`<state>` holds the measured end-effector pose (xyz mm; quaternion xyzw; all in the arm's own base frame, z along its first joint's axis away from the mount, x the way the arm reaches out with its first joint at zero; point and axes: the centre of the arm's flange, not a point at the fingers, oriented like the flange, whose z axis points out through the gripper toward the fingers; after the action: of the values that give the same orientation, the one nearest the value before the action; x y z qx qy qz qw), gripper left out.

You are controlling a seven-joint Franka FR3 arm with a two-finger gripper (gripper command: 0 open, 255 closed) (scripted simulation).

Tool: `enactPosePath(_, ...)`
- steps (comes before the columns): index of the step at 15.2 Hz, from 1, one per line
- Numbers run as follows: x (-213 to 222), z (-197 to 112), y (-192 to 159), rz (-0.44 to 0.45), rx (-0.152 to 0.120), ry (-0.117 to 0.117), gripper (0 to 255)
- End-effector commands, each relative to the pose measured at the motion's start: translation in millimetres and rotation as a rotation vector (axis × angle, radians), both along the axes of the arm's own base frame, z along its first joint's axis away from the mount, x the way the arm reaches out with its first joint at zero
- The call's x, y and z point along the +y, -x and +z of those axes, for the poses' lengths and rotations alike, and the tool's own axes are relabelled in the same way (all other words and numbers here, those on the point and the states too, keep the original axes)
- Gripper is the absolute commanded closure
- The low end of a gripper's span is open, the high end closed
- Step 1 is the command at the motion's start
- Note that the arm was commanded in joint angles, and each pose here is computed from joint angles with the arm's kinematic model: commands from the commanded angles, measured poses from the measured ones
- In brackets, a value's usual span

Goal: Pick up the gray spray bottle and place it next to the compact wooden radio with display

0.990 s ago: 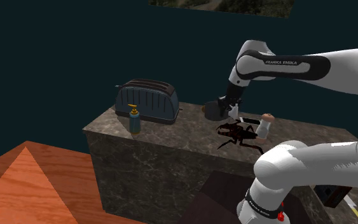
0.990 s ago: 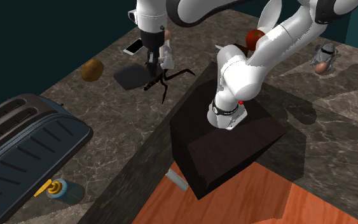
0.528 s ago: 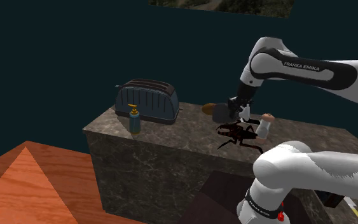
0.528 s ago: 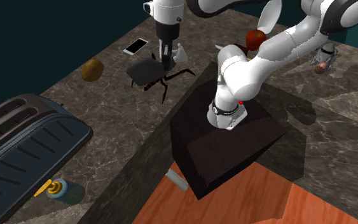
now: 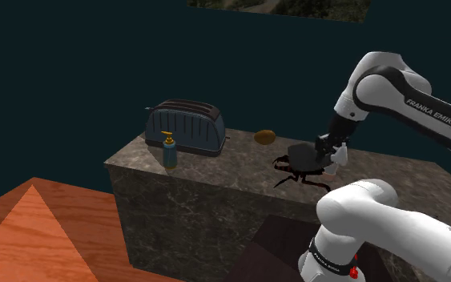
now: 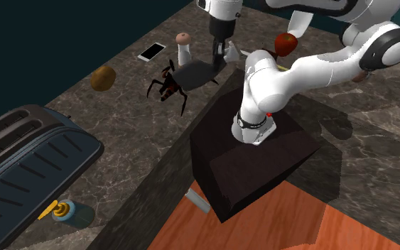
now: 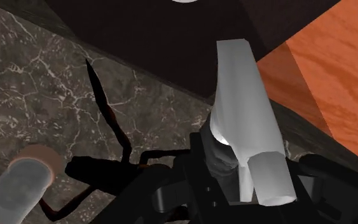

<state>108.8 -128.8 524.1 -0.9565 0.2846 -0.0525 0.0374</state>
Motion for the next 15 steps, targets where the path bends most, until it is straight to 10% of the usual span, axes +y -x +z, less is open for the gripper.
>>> enactPosePath(1,5,-3,26,0.001,0.002,-0.001,255)
enactPosePath(15,42,-2,207,0.001,0.002,-0.001,255)
